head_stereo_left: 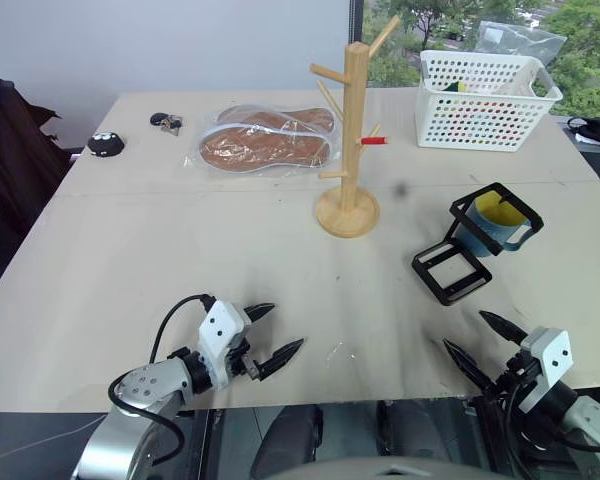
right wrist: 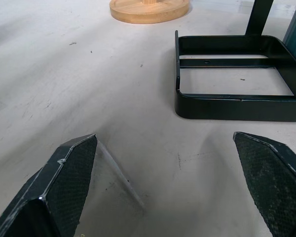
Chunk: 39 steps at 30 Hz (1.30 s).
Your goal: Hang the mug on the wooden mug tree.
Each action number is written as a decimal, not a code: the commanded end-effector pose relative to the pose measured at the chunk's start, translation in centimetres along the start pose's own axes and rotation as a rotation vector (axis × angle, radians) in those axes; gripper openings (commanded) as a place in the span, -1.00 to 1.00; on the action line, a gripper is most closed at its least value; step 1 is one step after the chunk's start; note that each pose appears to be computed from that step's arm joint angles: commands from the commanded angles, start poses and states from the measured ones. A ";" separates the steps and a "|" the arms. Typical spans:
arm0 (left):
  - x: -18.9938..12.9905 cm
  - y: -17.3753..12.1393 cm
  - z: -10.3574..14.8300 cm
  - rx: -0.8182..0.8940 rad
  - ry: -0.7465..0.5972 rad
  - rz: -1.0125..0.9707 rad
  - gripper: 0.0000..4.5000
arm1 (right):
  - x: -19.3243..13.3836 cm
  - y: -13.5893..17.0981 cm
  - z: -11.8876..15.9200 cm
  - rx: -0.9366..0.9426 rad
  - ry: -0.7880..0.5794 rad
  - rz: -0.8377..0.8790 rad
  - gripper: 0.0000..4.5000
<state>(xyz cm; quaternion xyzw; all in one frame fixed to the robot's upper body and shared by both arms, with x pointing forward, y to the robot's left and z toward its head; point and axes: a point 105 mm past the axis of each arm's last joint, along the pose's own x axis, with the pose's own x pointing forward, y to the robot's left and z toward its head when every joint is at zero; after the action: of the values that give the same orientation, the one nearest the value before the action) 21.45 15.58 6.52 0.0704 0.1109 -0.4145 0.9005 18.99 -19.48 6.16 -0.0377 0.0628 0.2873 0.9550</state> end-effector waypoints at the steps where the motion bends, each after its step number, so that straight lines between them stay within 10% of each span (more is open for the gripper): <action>1: -0.2 0.1 1.3 0.031 -0.044 0.010 1.00 | -0.2 -0.4 1.3 -0.036 -0.036 -0.005 0.98; 24: -0.2 -0.1 1.4 0.027 -0.049 -0.011 1.00 | 0.0 -0.9 2.5 -0.053 -0.065 -0.026 0.98; 39: 1.9 -0.7 7.7 0.223 -0.098 -0.257 1.00 | 7.0 -1.5 4.2 -0.114 0.032 -0.082 0.98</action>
<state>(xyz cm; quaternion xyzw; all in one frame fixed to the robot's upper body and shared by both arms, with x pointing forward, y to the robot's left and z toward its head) 23.96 12.70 12.50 0.1271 0.0406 -0.5138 0.8475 25.76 -16.47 9.18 -0.0856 0.0556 0.2574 0.9609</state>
